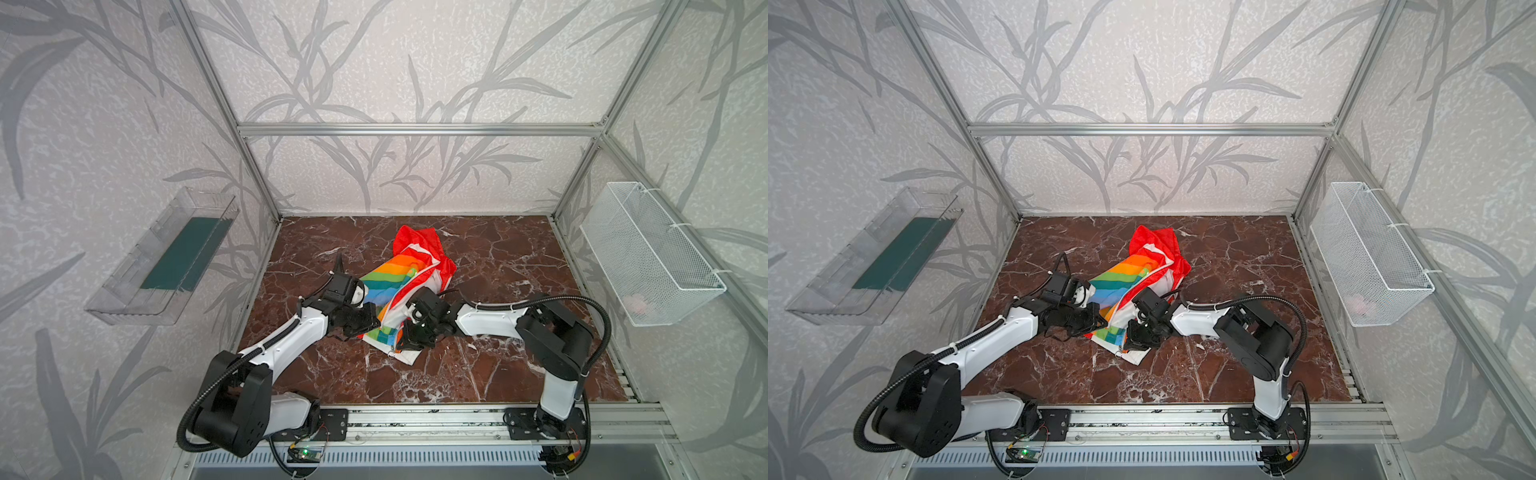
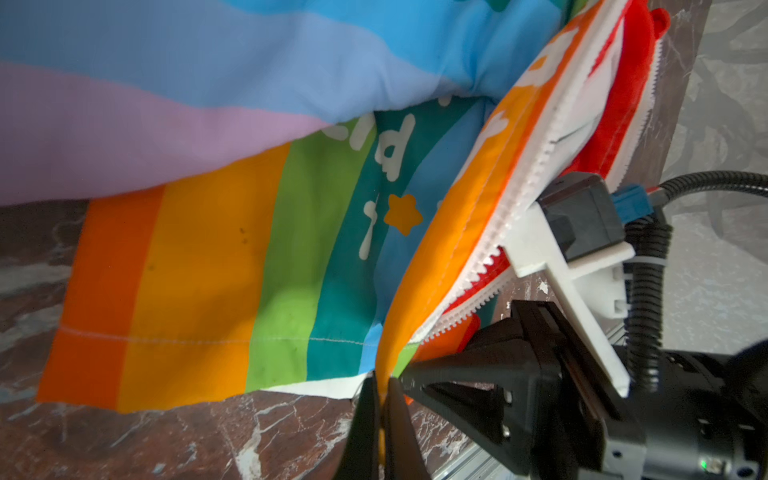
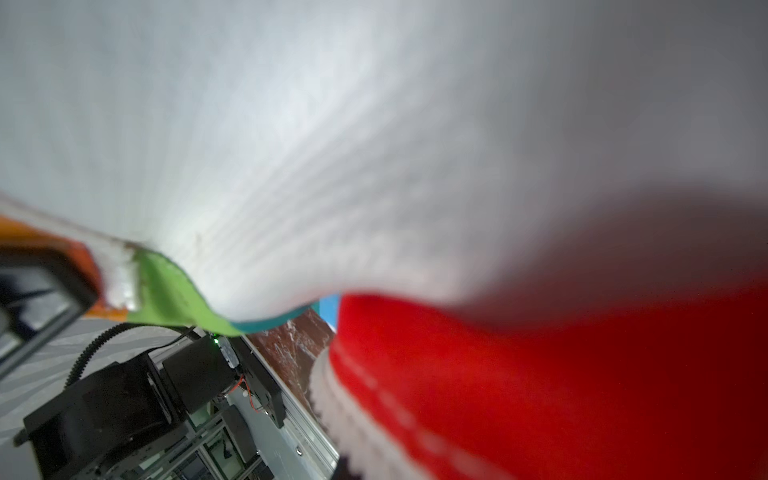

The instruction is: Zip up the jacket

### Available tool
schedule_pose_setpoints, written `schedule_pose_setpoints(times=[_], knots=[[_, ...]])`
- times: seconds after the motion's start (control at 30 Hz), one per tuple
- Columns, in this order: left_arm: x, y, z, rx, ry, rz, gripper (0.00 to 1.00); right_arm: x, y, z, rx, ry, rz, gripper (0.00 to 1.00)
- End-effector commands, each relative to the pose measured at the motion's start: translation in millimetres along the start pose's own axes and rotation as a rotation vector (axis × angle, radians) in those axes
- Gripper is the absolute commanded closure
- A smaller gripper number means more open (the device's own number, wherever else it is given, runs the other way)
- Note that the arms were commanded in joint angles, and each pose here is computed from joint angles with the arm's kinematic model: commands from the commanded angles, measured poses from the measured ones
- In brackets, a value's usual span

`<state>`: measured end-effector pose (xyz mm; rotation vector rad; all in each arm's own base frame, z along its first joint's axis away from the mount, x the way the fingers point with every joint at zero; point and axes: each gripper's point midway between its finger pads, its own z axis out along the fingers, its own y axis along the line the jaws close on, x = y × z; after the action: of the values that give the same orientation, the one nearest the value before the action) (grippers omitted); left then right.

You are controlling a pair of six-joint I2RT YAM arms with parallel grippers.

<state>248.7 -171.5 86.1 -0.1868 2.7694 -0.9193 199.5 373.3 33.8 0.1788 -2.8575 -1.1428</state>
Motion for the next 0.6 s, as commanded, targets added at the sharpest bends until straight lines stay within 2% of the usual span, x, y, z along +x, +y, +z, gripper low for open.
schedule_pose_setpoints(times=[0.0,0.07,0.13,0.23,0.4,0.5,0.57], knots=[[-21.6,-39.5,-21.0,0.128,-0.074,0.045,1.00,-14.1,39.3,-41.9,-0.089,-0.141,-0.298,1.00],[-32.2,-61.3,-30.3,0.204,-0.106,0.073,1.00,-18.1,52.2,-62.4,-0.118,-0.217,-0.374,1.00],[-42.5,-78.5,-39.7,0.255,-0.137,0.096,1.00,-21.6,59.6,-76.8,-0.141,-0.251,-0.382,1.00],[-56.8,-97.8,-51.5,0.297,-0.174,0.109,1.00,-18.3,75.8,-93.8,-0.232,-0.207,-0.383,1.00],[-75.0,-128.2,-68.6,0.385,-0.216,0.131,1.00,-9.9,79.0,-120.5,-0.233,-0.217,-0.415,1.00],[-82.1,-144.0,-79.7,0.421,-0.237,0.161,1.00,-9.0,79.8,-144.1,-0.233,-0.316,-0.500,1.00],[-82.9,-154.3,-85.7,0.453,-0.248,0.190,1.00,-12.9,80.0,-165.0,-0.213,-0.476,-0.621,1.00]])
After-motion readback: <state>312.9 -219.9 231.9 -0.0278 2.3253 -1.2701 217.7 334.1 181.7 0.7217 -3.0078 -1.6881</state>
